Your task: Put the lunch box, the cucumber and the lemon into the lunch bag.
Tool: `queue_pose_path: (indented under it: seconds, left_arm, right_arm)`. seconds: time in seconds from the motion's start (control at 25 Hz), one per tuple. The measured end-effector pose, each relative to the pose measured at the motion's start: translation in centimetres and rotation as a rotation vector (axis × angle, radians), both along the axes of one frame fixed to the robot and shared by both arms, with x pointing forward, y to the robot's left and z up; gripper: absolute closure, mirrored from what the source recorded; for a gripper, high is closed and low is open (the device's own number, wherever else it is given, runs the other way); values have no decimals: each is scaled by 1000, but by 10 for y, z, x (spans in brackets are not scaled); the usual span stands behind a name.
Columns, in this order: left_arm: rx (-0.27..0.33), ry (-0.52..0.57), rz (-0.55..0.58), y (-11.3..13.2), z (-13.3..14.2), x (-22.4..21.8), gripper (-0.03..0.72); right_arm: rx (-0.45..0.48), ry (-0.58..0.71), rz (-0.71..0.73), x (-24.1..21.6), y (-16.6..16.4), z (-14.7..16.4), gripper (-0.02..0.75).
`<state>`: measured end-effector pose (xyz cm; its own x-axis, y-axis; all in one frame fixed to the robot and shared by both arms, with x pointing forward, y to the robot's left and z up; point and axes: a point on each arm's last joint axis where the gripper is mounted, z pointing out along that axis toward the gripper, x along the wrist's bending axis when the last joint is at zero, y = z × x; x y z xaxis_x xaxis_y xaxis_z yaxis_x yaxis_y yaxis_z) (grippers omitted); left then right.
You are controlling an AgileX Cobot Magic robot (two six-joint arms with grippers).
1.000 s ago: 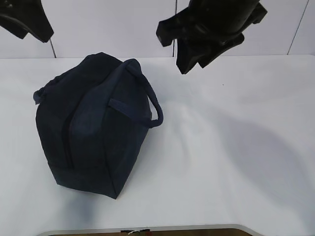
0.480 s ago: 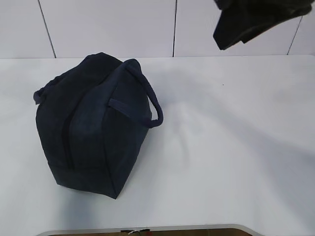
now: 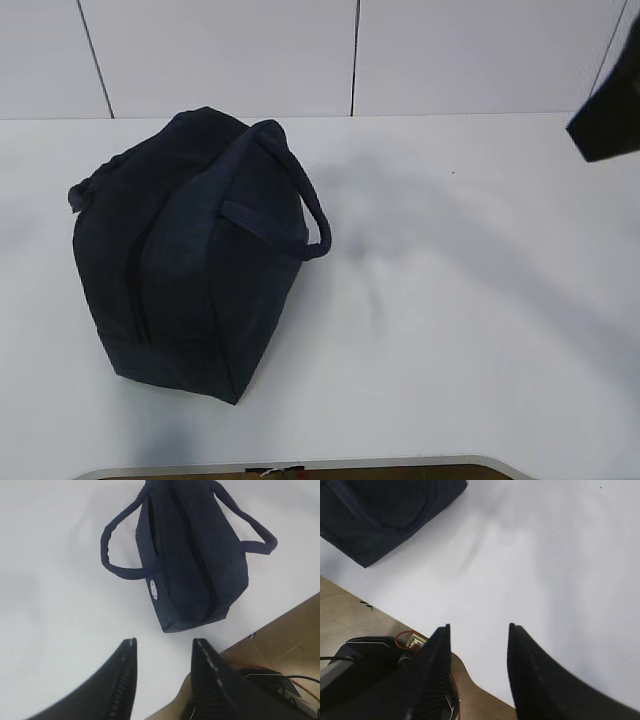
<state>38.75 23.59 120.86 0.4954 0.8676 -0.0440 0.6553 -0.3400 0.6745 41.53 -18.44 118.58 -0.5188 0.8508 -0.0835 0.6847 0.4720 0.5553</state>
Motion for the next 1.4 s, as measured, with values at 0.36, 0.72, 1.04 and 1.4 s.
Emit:
queue_pose_path:
  seconds: [0.36, 0.72, 1.04, 1.4]
  left_arm:
    - [-12, -59, -5, 20, -18, -58, 435]
    - [-31, -121, -7, 35, -40, -103, 442]
    - [-62, -176, -14, 44, -63, -136, 445]
    - [-95, -263, -19, 57, -101, -174, 446]
  right_arm:
    - [28, -70, 8, -45, -33, -16, 424]
    - [93, -190, 28, -94, -68, -34, 424]
    - [147, -287, 35, -132, -96, -58, 424]
    - [184, -349, 37, -160, -115, -101, 424]
